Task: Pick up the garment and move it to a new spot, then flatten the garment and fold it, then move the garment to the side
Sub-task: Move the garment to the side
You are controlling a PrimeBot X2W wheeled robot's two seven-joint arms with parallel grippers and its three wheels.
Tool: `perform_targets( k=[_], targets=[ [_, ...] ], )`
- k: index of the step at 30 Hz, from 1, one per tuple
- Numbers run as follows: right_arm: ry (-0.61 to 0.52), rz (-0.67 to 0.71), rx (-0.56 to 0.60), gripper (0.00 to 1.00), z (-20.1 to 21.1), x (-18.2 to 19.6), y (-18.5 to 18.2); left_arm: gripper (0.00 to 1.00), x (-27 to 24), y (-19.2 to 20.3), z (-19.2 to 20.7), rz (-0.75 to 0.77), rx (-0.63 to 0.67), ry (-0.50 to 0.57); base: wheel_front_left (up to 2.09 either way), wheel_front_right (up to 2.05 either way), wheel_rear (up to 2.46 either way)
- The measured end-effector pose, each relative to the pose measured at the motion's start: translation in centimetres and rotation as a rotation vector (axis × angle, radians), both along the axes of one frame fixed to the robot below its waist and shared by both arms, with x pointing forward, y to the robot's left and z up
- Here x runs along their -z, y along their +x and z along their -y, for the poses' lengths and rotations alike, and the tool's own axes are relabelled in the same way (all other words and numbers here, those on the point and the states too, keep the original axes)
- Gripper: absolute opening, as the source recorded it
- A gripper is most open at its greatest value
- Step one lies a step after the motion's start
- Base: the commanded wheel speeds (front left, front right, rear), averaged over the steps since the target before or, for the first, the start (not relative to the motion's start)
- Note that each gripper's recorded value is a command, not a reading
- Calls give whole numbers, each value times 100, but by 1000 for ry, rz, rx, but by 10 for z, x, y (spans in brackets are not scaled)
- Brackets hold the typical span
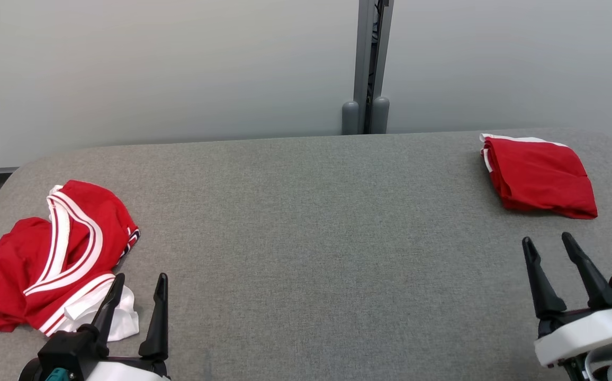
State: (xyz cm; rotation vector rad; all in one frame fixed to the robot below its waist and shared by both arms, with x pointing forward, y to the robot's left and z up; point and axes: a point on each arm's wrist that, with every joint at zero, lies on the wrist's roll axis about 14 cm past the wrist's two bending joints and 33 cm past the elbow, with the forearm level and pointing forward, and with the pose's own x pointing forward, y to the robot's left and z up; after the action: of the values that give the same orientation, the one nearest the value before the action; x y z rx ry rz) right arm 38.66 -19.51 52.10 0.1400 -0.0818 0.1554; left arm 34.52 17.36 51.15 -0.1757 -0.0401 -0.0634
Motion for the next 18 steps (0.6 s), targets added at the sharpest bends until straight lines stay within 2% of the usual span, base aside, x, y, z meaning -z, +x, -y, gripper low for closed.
perform_targets(
  k=[9, 18],
  targets=[
    [47, -2, 4, 100, -16, 8, -19, 100, -3, -4, -13, 23, -61, -8, 0, 0, 0],
    [10, -2, -13, 100, -24, 10, -22, 100, 1, -8, -10, 23, -56, 10, 0, 0, 0]
  ],
)
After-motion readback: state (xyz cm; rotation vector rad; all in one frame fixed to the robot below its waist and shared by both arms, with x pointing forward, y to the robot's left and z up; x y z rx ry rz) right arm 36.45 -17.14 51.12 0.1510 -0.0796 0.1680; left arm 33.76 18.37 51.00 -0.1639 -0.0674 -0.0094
